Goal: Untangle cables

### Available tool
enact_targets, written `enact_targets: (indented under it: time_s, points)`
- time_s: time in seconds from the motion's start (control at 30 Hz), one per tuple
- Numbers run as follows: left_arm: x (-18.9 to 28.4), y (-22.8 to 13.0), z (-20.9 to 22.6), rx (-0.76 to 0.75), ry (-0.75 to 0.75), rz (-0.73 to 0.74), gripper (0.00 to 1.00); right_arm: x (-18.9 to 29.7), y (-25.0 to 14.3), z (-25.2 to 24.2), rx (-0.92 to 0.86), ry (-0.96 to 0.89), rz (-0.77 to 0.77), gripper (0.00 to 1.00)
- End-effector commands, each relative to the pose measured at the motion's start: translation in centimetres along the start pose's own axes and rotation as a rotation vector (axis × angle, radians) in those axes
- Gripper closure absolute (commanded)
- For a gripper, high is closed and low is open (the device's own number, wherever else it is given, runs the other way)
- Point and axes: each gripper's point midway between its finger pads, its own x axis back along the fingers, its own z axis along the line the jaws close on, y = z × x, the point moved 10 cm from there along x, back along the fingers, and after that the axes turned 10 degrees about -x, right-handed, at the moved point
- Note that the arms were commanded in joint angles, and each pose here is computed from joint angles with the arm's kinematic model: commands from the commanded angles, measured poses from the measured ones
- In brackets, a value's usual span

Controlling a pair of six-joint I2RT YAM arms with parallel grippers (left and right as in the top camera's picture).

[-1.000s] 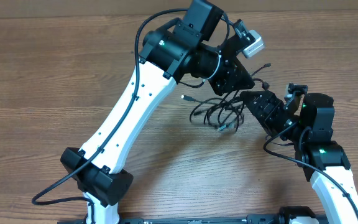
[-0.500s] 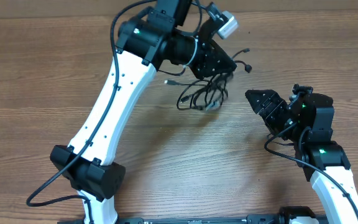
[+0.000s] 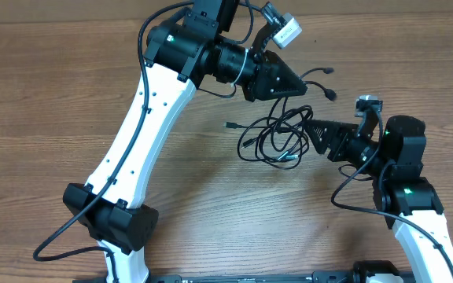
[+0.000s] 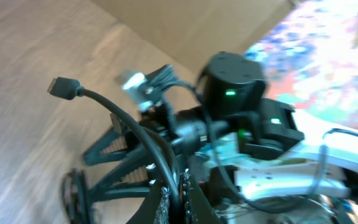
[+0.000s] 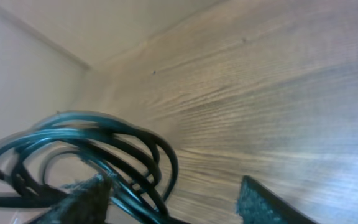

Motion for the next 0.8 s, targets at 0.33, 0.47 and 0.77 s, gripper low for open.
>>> enact_targets:
  time_s: [0.33,0.47,0.77]
  points:
    - [-0.2,1.1,-2.8,-0.018,-0.201,-0.057,0.96,0.3,0.1,2.0,0.293,0.23,0.043,0.36]
    - [-0.8,1.1,-3.5,-0.023,-0.248,-0.055,0.96,0.4,0.3,2.2,0.31,0.237,0.026,0.23]
    - [-2.0,1.1,-4.4,-0.026,-0.291,-0.039,0.96,0.4,0.6,2.3,0.326,0.227,-0.002,0.58]
